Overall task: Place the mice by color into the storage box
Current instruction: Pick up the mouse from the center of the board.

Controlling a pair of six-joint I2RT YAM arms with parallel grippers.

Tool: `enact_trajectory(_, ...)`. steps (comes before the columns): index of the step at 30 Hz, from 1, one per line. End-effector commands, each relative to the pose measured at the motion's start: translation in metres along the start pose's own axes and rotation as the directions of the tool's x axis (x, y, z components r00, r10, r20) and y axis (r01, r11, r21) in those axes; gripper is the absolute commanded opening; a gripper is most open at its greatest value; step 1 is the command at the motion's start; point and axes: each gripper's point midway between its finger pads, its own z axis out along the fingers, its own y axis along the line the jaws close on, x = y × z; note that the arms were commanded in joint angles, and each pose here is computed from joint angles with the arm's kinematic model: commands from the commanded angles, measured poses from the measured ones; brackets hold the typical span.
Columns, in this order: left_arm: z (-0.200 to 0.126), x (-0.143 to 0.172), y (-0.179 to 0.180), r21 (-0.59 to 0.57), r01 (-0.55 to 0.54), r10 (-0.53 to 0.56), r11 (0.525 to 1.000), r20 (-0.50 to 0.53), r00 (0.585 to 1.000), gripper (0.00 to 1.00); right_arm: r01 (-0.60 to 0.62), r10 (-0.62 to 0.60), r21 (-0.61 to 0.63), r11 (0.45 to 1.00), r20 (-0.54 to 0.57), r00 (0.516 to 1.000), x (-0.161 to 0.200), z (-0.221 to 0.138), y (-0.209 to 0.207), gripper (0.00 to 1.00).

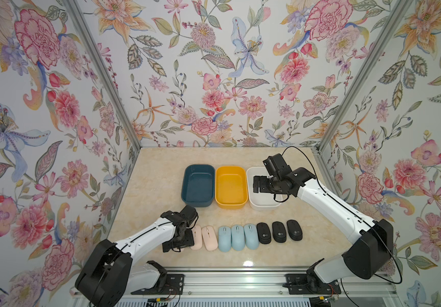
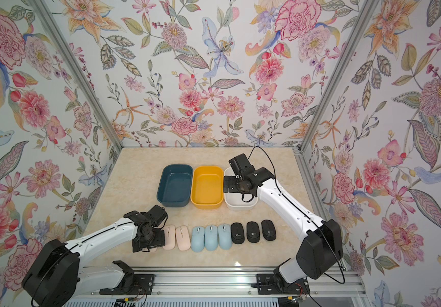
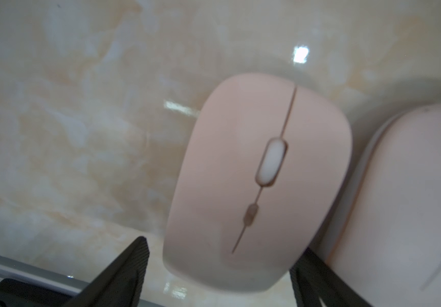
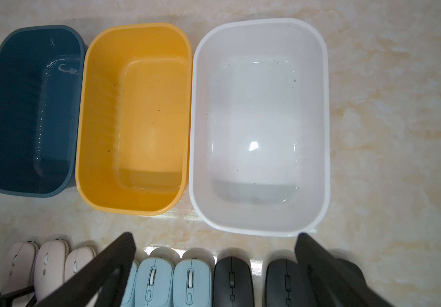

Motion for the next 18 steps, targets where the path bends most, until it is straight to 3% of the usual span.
enact_trajectory(1,-0.003,-0.018,0.0,-0.017,-0.015,0.016,1.0,0.044,0.999,0.85,0.034,-0.034,0.02,0.999,-0.005,0.999,-0.003,-0.001,0.002,0.98)
enact_trajectory(9,0.001,-0.03,0.009,-0.021,-0.001,0.002,1.0,0.032,0.999,0.84,0.042,-0.042,0.03,0.999,0.005,0.999,-0.006,-0.002,0.0,0.97)
enact_trajectory(18,0.006,-0.021,0.009,0.019,0.012,-0.013,1.0,0.015,1.0,0.74,0.052,-0.052,0.026,0.998,0.0,0.999,-0.009,0.003,0.004,0.98)
